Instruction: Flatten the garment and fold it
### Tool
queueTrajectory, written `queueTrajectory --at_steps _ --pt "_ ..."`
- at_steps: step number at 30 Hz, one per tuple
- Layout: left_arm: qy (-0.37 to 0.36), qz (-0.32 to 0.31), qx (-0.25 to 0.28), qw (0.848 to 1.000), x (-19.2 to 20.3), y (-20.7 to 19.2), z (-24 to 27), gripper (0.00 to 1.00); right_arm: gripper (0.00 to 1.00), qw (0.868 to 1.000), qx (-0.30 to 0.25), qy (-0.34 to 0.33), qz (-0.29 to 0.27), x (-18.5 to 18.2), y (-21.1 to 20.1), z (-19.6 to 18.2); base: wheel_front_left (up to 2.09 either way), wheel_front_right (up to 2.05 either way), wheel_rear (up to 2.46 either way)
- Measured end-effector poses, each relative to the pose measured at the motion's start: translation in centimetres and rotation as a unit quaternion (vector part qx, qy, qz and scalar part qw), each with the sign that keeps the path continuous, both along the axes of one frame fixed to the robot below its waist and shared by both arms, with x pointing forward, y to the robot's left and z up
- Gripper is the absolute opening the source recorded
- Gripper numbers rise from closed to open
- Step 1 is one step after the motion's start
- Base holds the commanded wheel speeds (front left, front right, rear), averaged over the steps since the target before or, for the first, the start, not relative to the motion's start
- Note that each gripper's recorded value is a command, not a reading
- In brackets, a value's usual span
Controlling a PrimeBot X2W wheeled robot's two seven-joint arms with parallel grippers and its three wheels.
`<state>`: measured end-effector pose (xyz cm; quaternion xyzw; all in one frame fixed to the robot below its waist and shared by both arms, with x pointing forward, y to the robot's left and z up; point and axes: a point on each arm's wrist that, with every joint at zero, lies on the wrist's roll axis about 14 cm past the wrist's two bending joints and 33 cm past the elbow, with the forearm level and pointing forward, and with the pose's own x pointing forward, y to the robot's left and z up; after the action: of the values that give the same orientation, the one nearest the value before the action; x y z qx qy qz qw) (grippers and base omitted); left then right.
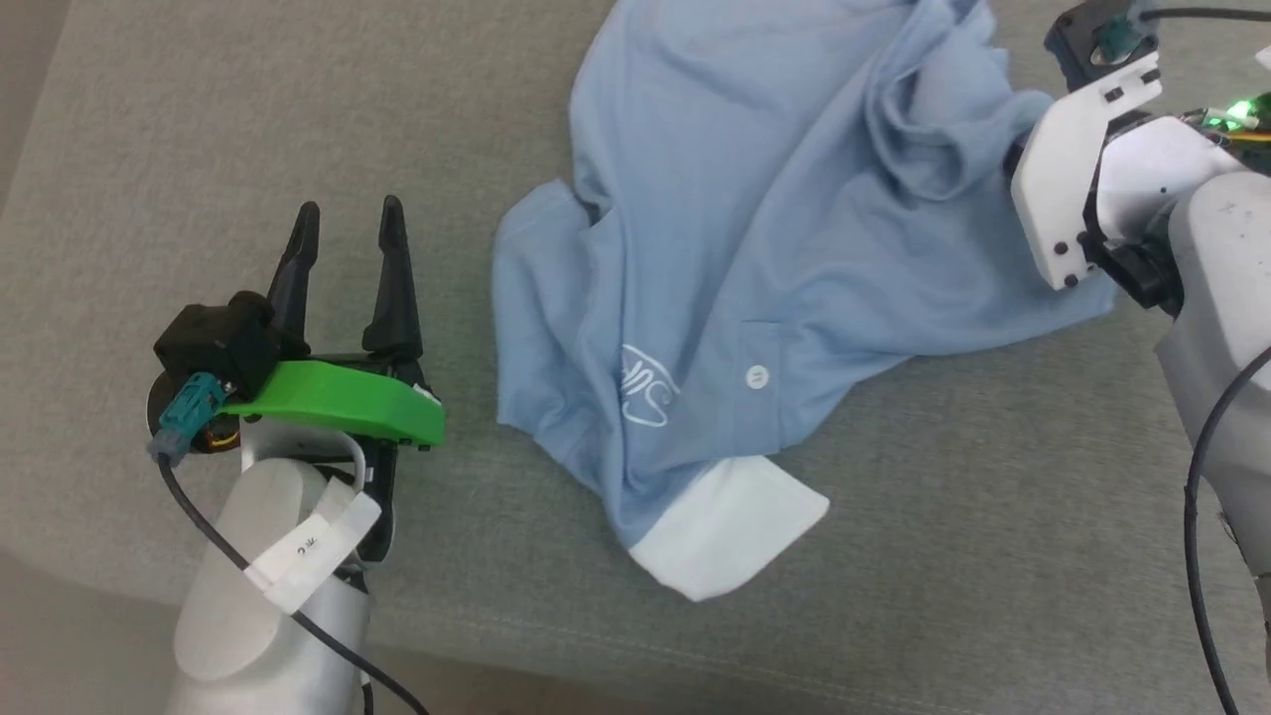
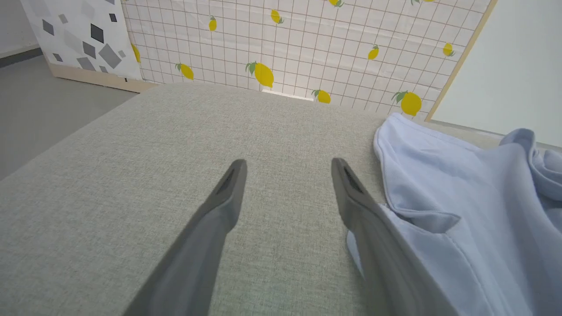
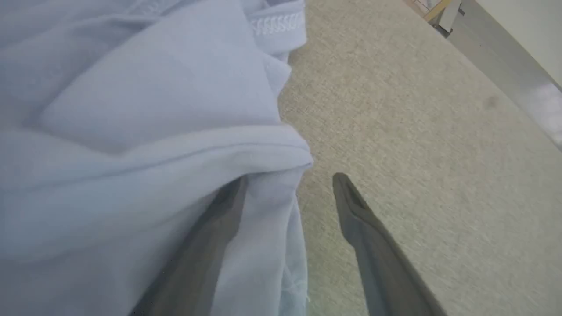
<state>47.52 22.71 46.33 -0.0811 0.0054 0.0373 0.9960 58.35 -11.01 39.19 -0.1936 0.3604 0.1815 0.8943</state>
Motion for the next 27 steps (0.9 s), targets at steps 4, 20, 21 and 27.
queueTrajectory --at_steps 4,20,21,27 --pt "0.012 0.011 0.005 1.000 -0.4 1.0 -0.8 1.00 0.69 1.000 0.008 0.011 0.014 0.5 1.5 -1.5 0.00 0.00 0.00" --pt "-0.002 -0.002 0.000 1.000 -0.6 0.0 0.3 1.00 0.00 0.996 0.044 -0.068 0.026 2.9 3.5 4.8 0.00 0.00 0.00" --pt "-0.002 -0.004 -0.001 1.000 -0.7 -0.1 0.2 1.00 0.00 0.995 0.052 -0.082 0.030 3.5 4.2 5.9 0.00 0.00 0.00" --pt "0.001 -0.010 -0.008 1.000 -0.6 -0.6 0.0 1.00 0.00 0.980 0.086 -0.168 0.066 6.6 8.9 11.5 0.00 0.00 0.00"
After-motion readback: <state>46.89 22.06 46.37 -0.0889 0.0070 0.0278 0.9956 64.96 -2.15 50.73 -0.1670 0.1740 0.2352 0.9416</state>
